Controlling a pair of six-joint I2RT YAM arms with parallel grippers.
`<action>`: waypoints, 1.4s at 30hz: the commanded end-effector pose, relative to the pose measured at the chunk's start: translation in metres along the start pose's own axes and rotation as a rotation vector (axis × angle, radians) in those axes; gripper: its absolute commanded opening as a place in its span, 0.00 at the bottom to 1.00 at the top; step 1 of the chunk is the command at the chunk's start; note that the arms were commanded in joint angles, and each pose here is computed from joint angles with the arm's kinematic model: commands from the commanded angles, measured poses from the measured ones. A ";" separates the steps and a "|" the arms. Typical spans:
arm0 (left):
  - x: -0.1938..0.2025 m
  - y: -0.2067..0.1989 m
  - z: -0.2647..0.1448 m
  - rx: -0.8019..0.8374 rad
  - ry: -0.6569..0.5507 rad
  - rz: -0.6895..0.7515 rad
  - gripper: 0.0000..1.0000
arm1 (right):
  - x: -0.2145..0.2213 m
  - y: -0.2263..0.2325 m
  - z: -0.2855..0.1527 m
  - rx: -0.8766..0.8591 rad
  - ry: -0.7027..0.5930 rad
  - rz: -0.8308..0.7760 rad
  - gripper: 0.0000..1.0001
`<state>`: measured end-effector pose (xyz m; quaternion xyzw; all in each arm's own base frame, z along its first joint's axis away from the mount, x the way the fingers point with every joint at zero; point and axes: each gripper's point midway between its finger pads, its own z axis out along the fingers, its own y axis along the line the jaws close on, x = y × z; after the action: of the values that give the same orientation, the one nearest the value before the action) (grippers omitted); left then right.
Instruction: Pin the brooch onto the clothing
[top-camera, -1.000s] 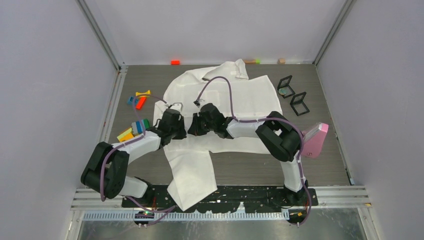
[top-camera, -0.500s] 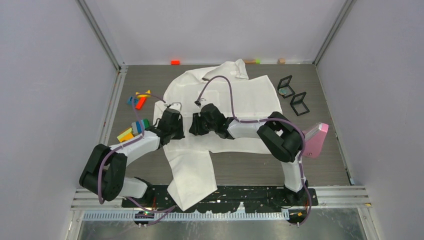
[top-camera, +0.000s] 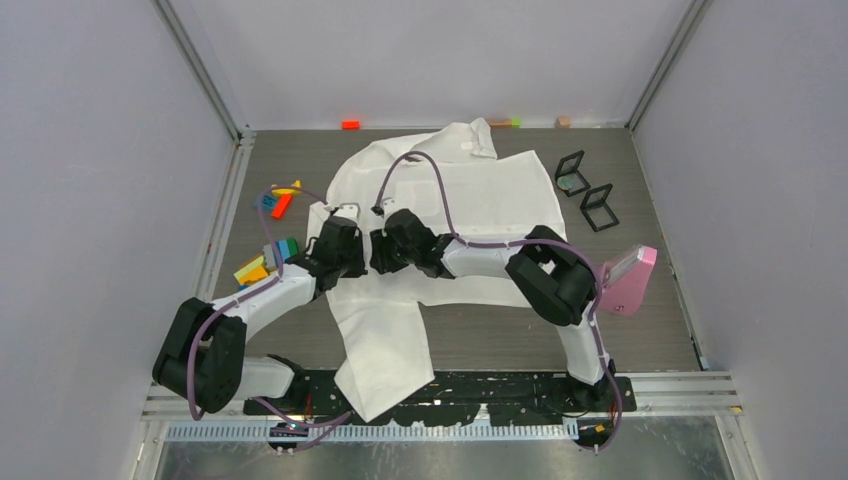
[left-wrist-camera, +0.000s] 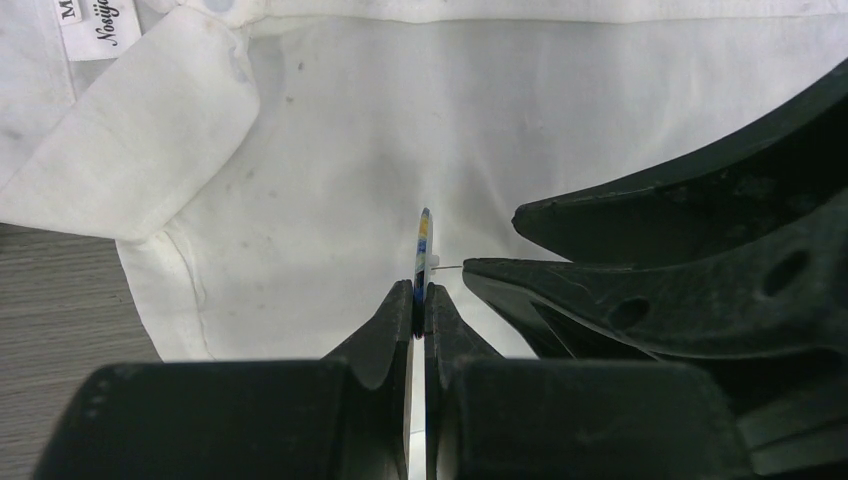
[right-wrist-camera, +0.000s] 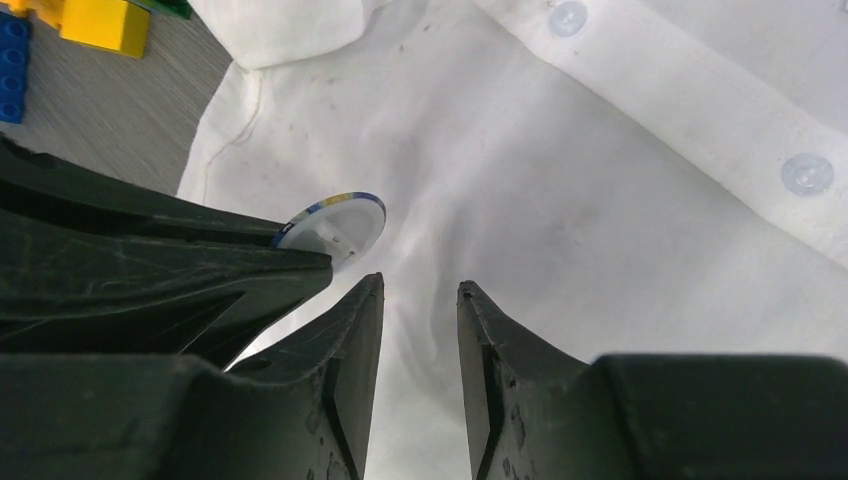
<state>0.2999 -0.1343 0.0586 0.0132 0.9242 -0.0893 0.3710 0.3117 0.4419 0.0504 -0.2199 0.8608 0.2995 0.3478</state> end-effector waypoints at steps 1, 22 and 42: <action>-0.013 -0.004 -0.004 0.007 -0.038 0.004 0.00 | -0.008 -0.006 0.010 0.056 -0.026 -0.048 0.39; -0.012 -0.009 0.002 0.023 -0.017 0.013 0.00 | -0.002 -0.018 0.019 0.143 -0.071 0.003 0.01; 0.001 -0.015 0.017 -0.004 0.070 0.089 0.00 | -0.035 0.022 -0.024 -0.115 -0.237 0.086 0.01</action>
<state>0.3010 -0.1498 0.0394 0.0493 0.9393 -0.0766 0.3309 0.3083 0.4319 0.0409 -0.1664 0.8501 0.3275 0.3774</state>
